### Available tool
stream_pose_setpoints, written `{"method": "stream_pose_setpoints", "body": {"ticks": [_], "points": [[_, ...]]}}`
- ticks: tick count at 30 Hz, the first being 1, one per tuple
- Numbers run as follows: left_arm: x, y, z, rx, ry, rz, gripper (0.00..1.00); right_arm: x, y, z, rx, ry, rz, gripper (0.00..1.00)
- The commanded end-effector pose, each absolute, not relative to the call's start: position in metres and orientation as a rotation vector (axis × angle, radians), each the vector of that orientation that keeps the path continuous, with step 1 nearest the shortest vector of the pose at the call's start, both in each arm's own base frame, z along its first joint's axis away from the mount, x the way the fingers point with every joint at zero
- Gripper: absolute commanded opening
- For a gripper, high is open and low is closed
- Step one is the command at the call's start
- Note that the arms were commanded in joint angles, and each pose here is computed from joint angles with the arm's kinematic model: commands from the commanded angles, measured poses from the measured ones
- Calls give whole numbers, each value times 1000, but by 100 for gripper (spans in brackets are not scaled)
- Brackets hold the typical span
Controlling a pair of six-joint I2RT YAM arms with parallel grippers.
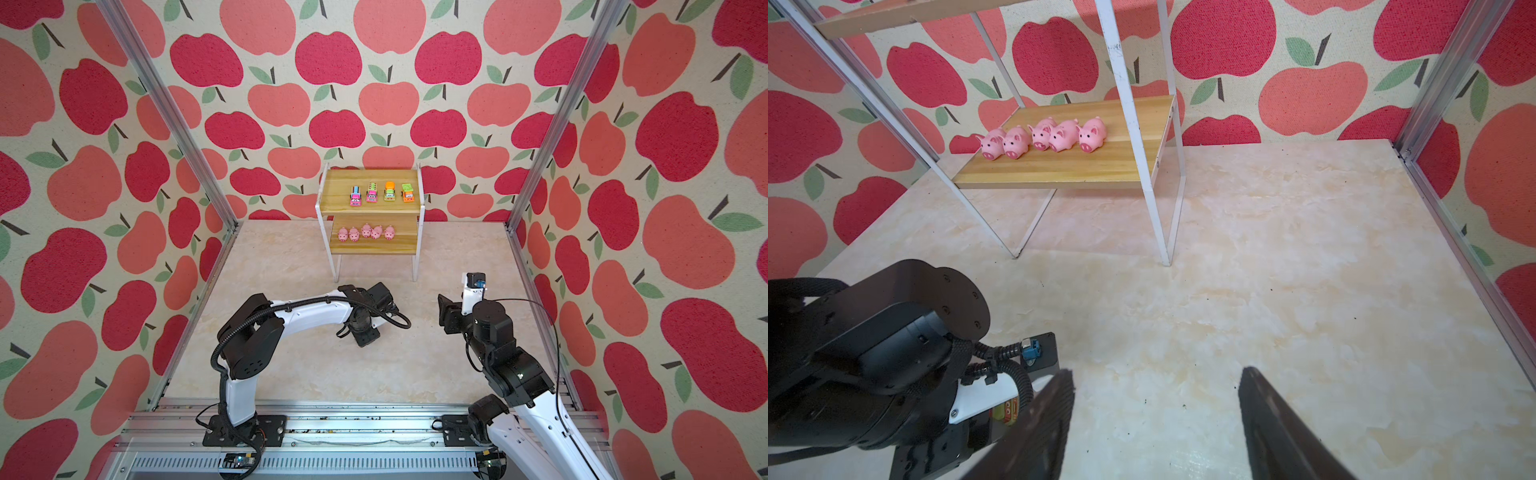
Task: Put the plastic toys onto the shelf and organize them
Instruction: 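Carry the truck toward the table center with the left gripper while the right gripper approaches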
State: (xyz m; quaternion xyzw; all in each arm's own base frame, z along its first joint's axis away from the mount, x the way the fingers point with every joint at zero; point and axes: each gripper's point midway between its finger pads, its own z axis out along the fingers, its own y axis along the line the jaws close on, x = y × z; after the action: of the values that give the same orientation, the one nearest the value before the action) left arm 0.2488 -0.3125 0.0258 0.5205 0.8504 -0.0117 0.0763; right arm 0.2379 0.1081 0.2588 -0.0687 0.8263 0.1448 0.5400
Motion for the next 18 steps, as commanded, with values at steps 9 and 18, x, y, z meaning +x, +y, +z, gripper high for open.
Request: {"method": "stream_pose_setpoints", "body": {"ticks": [9,18], "points": [[244,-285,35,1493,2523,42,81,243,122,247,-239,1974,376,67],[262,-263,21,1347,2589,114,82,239,130,239,-280,1986,421,67]]}}
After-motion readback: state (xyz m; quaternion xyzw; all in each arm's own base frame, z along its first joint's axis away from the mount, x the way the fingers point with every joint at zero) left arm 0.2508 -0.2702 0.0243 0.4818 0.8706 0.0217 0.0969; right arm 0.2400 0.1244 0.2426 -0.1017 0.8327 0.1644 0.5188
